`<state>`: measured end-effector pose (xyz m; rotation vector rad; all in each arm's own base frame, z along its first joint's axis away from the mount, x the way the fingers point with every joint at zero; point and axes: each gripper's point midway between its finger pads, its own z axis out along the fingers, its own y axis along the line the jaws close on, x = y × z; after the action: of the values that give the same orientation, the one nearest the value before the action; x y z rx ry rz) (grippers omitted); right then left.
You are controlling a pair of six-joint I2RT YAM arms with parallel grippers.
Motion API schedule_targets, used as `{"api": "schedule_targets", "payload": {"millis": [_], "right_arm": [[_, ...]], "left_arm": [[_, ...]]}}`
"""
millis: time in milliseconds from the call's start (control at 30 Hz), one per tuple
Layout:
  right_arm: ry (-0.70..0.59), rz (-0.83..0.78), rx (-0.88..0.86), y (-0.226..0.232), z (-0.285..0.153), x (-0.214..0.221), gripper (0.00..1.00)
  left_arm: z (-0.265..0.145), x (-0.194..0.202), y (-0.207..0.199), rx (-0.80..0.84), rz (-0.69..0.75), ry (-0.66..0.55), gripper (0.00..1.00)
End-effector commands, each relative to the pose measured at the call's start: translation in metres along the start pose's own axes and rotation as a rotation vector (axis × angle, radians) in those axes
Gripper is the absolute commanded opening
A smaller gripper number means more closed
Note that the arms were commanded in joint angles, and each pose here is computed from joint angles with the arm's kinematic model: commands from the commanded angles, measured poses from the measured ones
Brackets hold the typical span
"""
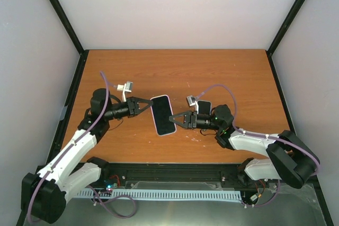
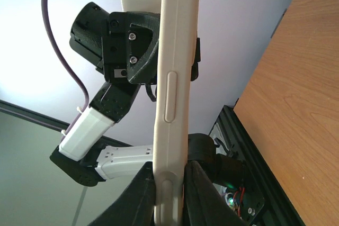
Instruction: Put the phone into the phone case
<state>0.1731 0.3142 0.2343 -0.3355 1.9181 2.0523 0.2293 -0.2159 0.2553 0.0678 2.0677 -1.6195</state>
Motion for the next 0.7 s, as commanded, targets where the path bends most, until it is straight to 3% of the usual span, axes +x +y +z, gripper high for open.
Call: {"api": "schedule_targets", "payload": {"millis": [0, 67, 167, 300, 667], "right_arm": [[-0.027, -0.039, -0.044, 0.012, 0.002, -0.005, 0.11], [-0.054, -0.027, -0.047, 0.014, 0.002, -0.01, 0.07], [-0.13, 0.003, -0.043, 0.013, 0.001, -0.023, 0.05], [-0.235, 0.047, -0.094, 0.019, -0.002, -0.041, 0.04], [-0.29, 0.136, -0.173, 0.003, 0.003, -0.054, 0.03]], "left_arm": [[0.002, -0.005, -0.009, 0.008, 0.039, 0.016, 0.01], [0.002, -0.004, -0.01, 0.011, 0.033, 0.023, 0.09], [0.004, -0.003, -0.006, 0.009, 0.02, 0.029, 0.34], [0.007, 0.007, 0.001, 0.049, -0.026, 0.055, 0.51], [0.006, 0.03, 0.015, 0.117, -0.083, 0.081, 0.68]]}}
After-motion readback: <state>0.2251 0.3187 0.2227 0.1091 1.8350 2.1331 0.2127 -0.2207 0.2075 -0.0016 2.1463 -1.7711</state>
